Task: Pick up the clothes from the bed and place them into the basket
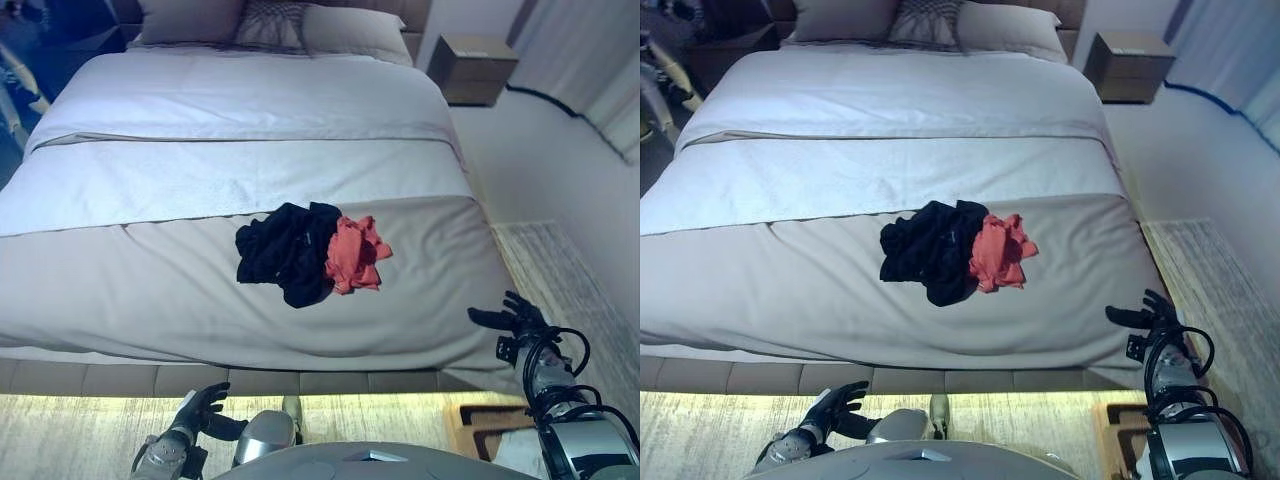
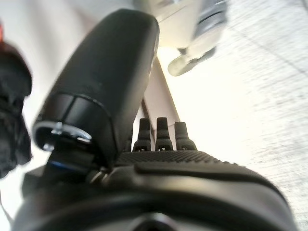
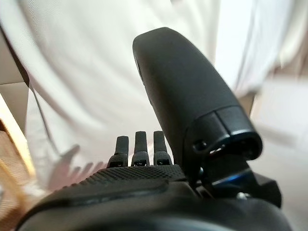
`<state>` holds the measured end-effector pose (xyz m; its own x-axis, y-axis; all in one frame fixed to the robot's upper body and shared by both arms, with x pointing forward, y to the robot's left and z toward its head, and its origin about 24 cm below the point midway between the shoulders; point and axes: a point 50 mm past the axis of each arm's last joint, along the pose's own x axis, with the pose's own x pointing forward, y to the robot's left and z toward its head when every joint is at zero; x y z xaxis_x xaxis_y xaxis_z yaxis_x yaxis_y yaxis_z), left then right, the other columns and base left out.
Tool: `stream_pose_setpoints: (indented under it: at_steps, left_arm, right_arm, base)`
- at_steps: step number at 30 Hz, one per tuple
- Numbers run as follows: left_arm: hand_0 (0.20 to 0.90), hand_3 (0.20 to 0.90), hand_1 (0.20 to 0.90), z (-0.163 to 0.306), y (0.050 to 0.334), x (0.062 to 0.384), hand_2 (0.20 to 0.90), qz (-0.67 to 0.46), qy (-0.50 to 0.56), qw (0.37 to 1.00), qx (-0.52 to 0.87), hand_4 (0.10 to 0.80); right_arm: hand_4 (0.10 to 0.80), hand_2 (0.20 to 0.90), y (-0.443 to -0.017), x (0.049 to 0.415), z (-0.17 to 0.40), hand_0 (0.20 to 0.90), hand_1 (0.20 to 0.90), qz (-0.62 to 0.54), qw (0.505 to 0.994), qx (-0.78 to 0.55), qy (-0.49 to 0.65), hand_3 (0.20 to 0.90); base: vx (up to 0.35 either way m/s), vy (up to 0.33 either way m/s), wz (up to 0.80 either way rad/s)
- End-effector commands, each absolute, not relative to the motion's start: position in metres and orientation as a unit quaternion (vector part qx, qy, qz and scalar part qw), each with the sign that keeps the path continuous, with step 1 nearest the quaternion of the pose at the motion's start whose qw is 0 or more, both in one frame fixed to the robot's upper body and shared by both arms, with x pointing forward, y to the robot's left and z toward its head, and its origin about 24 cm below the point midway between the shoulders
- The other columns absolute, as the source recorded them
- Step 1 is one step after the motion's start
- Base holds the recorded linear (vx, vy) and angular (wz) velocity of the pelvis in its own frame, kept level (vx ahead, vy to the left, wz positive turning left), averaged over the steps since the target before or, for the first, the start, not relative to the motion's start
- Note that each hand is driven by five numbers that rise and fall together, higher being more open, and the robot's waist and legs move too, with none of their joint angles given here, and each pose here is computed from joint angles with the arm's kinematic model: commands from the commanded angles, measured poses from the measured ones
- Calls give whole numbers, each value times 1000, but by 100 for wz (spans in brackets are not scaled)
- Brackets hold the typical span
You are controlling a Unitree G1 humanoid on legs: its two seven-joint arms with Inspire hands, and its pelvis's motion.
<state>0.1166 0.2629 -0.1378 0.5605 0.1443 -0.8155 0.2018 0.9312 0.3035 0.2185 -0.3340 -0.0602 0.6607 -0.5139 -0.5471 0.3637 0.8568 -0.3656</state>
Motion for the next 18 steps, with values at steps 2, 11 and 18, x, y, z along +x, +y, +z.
stream_pose_setpoints:
  at_steps: [2, 11, 18]
  left_arm:
    - [900, 900, 900, -125, 276, 131, 900, 22, 431, 884, 180, 800]
    - [900, 900, 900, -115, 288, 140, 900, 29, 411, 885, 216, 800]
    - [900, 900, 900, -119, 290, 119, 900, 14, 421, 880, 220, 800]
  right_arm:
    - [800, 900, -352, 254, -10, 900, 900, -227, 925, -203, 227, 900]
    - [800, 900, -358, 277, 17, 900, 900, -226, 878, -365, 211, 900]
    - [800, 900, -369, 266, 22, 900, 900, -288, 832, -430, 201, 900]
  base:
    - [107, -390, 85]
    - [58, -275, 99]
    - [102, -80, 52]
